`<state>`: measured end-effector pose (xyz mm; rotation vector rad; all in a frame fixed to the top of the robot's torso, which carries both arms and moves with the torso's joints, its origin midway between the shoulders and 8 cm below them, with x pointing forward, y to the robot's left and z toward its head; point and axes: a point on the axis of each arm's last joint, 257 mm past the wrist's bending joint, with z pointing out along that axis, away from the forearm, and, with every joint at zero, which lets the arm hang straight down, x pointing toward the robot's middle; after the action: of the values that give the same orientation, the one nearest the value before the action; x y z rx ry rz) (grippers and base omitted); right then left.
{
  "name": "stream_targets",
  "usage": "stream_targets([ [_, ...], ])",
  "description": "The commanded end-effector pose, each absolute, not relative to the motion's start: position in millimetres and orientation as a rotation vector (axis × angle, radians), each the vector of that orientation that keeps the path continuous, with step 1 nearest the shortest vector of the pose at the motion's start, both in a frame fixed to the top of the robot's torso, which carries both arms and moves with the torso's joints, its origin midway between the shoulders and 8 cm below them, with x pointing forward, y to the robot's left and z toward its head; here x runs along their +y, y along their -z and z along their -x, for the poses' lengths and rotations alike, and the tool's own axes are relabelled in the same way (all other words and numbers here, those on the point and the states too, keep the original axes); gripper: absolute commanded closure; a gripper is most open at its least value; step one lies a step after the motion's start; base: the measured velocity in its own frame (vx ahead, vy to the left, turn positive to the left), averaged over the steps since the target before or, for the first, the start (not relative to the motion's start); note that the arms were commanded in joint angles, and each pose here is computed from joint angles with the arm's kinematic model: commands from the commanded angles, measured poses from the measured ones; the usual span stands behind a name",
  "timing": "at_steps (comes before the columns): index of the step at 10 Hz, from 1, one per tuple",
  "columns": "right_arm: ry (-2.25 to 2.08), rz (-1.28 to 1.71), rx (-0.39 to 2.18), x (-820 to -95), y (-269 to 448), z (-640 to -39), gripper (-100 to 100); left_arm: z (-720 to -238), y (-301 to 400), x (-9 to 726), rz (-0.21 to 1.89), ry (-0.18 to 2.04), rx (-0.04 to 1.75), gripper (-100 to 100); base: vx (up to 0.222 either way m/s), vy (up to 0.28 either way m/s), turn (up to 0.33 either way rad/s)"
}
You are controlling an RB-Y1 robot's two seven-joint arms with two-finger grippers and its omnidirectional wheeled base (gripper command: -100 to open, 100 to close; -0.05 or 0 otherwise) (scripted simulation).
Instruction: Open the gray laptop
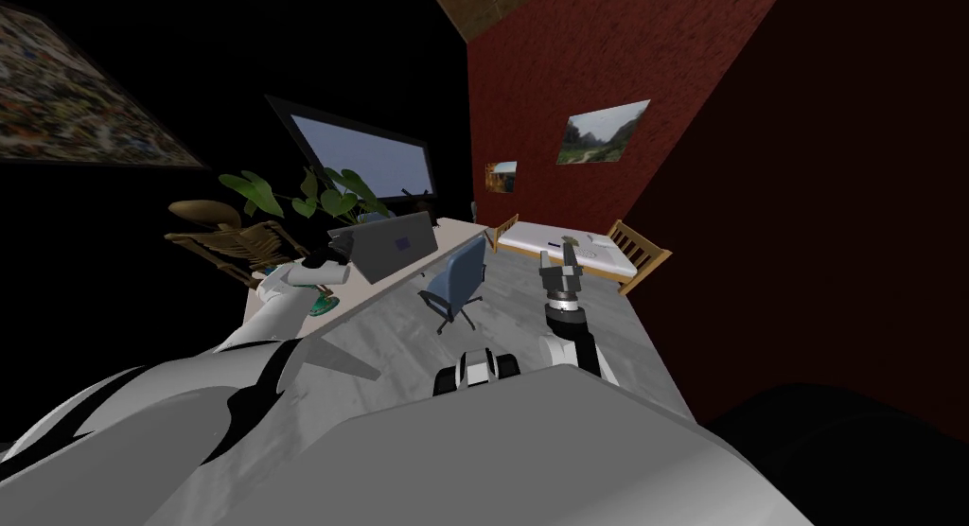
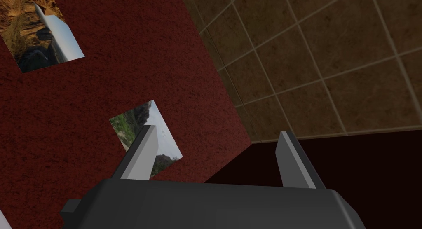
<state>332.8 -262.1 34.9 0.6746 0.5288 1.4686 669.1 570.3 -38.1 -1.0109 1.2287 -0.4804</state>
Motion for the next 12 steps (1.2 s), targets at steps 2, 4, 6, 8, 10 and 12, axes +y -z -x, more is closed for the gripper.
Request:
stream_targets([
  [2,-1.469,-0.675,0.529,-262,-35,-333,0,-662,24,611,1.082,0.416,1.204,-100,-0.012,-0.04,-0.032],
  [4,-1.469,-0.675,0.529,-262,-35,-333,0,-657,15,628,1.114,0.389,1.189,-100,-0.01,-0.031,-0.032],
  [6,-1.469,-0.675,0.529,-262,-35,-333,0,-659,19,621,1.104,0.397,1.193,-100,-0.002,-0.007,-0.003],
  [8,-1.468,-0.675,0.529,-262,-35,-333,0,-660,18,623,1.144,0.392,1.198,100,-0.001,0.034,-0.052],
  [10,-1.468,-0.674,0.529,-262,-35,-333,0,-660,16,625,1.18,0.39,1.2,100,0.0,0.099,-0.072],
  [12,-1.468,-0.674,0.529,-262,-35,-333,0,-661,15,625,1.218,0.387,1.205,100,-0.004,0.101,-0.075],
])
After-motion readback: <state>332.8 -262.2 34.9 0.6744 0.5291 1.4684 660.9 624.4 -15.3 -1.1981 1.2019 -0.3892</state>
